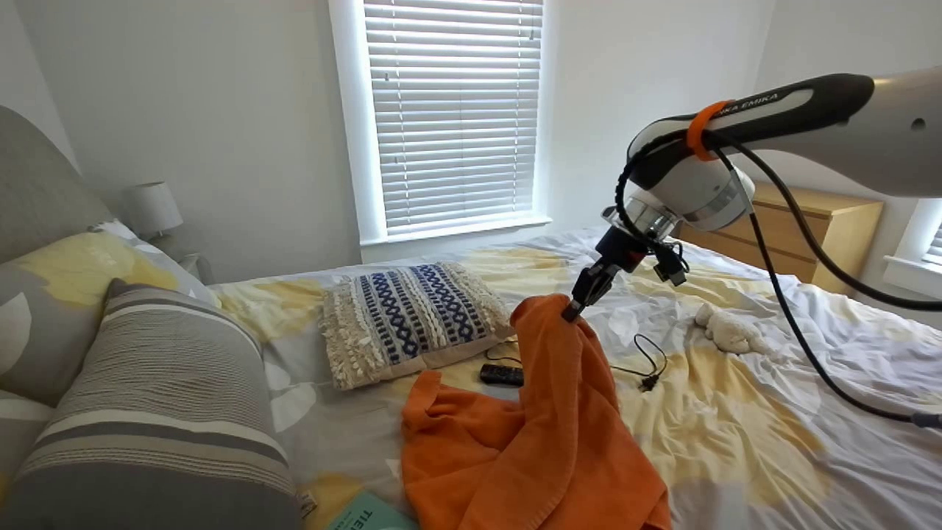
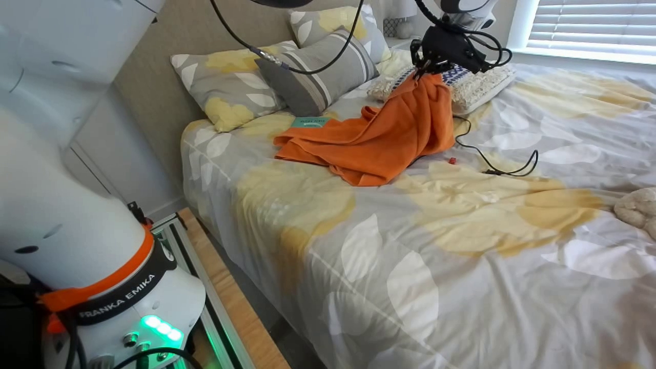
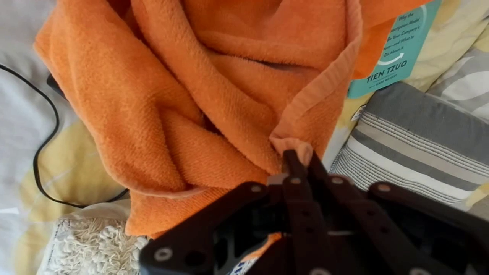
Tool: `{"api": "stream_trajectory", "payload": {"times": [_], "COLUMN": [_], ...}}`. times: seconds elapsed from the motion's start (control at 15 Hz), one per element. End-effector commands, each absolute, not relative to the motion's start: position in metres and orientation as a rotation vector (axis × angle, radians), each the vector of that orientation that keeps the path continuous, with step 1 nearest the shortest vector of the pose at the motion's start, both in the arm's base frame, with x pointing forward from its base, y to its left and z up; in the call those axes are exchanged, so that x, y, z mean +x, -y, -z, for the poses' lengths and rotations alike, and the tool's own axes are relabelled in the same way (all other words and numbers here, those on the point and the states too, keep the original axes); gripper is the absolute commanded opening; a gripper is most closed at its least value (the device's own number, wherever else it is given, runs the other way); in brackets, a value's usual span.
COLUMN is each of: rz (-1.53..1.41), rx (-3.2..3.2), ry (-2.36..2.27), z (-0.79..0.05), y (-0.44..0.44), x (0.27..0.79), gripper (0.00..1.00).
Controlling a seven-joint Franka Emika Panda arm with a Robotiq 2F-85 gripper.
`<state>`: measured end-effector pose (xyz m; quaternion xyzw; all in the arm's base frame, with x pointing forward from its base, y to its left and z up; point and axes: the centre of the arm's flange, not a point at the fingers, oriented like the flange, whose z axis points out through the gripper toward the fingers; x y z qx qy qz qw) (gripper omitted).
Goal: Fold the towel in half from right to left.
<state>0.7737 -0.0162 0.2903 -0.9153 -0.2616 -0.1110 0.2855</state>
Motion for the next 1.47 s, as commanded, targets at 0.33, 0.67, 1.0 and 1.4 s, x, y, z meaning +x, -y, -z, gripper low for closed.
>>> {"api": "stream_trajectory", "payload": {"times": [0.33, 0.67, 1.0, 1.4], "rz": [0.576, 0.559, 0.542, 0.489], "rx": [-2.194, -2.101, -2.084, -2.181], "ry": [0.907, 0.9, 0.889, 0.872], "z": [-0.315, -0.282, -0.238, -0.223], "y": [-0.089, -0.144, -0.161, -0.151], "x": [0.856, 0.865, 0.859, 0.851], "gripper": [0.02, 0.02, 0.02, 0.52]}}
